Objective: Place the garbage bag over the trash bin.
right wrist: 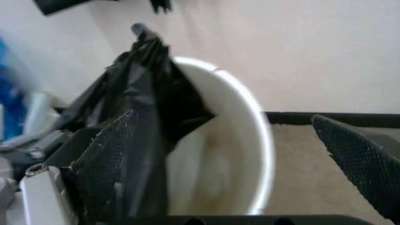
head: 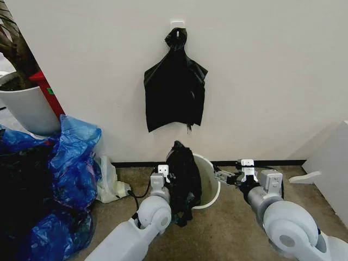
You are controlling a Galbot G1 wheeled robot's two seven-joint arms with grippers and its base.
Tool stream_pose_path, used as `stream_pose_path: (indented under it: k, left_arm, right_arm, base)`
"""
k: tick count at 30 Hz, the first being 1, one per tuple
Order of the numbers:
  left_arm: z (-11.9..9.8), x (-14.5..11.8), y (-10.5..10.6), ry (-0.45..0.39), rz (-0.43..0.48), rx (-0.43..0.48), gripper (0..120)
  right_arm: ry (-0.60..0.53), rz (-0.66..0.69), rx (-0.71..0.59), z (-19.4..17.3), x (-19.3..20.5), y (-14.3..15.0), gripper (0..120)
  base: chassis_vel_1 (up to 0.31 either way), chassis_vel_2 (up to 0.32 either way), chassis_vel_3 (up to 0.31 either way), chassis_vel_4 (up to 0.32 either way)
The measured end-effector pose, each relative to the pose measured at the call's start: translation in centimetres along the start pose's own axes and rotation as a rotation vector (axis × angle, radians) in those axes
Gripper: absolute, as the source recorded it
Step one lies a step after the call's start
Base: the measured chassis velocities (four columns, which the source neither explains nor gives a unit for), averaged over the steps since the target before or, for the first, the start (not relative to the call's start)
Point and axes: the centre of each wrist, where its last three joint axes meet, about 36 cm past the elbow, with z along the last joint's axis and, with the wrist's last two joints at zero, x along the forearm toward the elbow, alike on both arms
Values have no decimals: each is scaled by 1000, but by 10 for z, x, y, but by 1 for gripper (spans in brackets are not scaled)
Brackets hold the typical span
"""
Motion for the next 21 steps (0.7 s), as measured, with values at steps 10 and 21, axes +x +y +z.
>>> stream_pose_path:
  k: [10,21]
  left_arm:
    - [8,8,-1,-96,27,-18,4]
    - [21,6,-12,-155,32,-80,4]
  right_arm:
    - [41,-67,-91,-14,-13,31,100]
    - [120,-50,-44,-3,-33,75,100]
  base:
    - [0,0,0,0]
    - [0,0,0,0]
